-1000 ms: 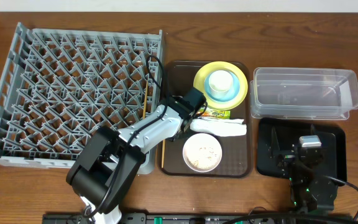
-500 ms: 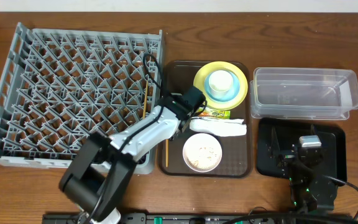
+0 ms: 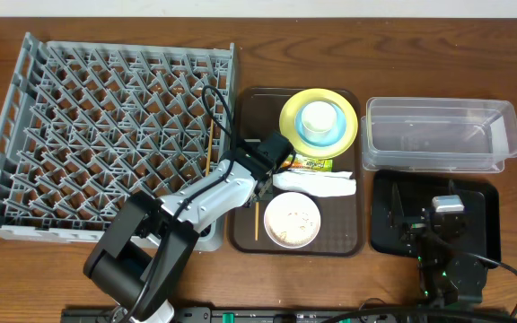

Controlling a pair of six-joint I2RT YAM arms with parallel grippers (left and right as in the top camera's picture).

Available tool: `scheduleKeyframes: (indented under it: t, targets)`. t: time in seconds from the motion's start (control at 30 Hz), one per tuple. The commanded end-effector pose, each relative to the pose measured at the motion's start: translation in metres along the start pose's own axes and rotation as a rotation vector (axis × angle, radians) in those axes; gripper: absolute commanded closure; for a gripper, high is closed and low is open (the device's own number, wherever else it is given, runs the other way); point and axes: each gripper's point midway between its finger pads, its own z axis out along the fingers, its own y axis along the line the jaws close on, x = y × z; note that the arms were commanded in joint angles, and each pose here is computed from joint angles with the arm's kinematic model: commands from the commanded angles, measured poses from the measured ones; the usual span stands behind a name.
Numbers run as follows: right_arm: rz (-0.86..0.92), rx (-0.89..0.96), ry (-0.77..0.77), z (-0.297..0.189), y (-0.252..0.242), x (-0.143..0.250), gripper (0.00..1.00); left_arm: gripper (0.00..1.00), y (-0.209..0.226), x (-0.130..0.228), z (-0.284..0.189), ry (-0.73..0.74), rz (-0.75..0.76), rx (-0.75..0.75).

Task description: Sort waste into correct bins and load items into the dishwasher

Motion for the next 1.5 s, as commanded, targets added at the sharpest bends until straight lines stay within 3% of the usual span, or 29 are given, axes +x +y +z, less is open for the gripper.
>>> scheduleKeyframes:
  t: [0.0, 0.17, 0.3, 0.73, 1.0, 1.2, 1.27, 1.47]
  targets:
    - [0.011, -0.002, 0.000, 0.000, 0.001, 0.000, 0.01, 0.79, -0.006, 0.005, 0.004, 0.023, -0.013, 0.028]
    - [0.011, -0.002, 0.000, 0.000, 0.001, 0.000, 0.01, 0.77, -0.007, -0.008, -0.006, -0.005, -0.010, 0.047]
    - [0.011, -0.002, 0.000, 0.000, 0.001, 0.000, 0.01, 0.68, -0.013, -0.022, -0.026, -0.069, -0.012, 0.095]
    - [0.011, -0.002, 0.001, 0.000, 0.001, 0.001, 0.01, 0.67, -0.019, -0.004, 0.002, 0.008, 0.001, 0.109]
    - [0.011, -0.002, 0.000, 0.000, 0.001, 0.000, 0.01, 0.80, -0.019, -0.002, 0.004, 0.013, 0.002, 0.104]
    - [0.011, -0.002, 0.000, 0.000, 0.001, 0.000, 0.01, 0.81, -0.019, 0.005, 0.019, 0.048, 0.004, 0.092]
    - [0.011, -0.002, 0.000, 0.000, 0.001, 0.000, 0.01, 0.92, -0.021, 0.008, 0.021, 0.061, 0.005, 0.097]
    - [0.011, -0.002, 0.000, 0.000, 0.001, 0.000, 0.01, 0.93, -0.028, -0.010, -0.001, 0.000, 0.031, 0.139]
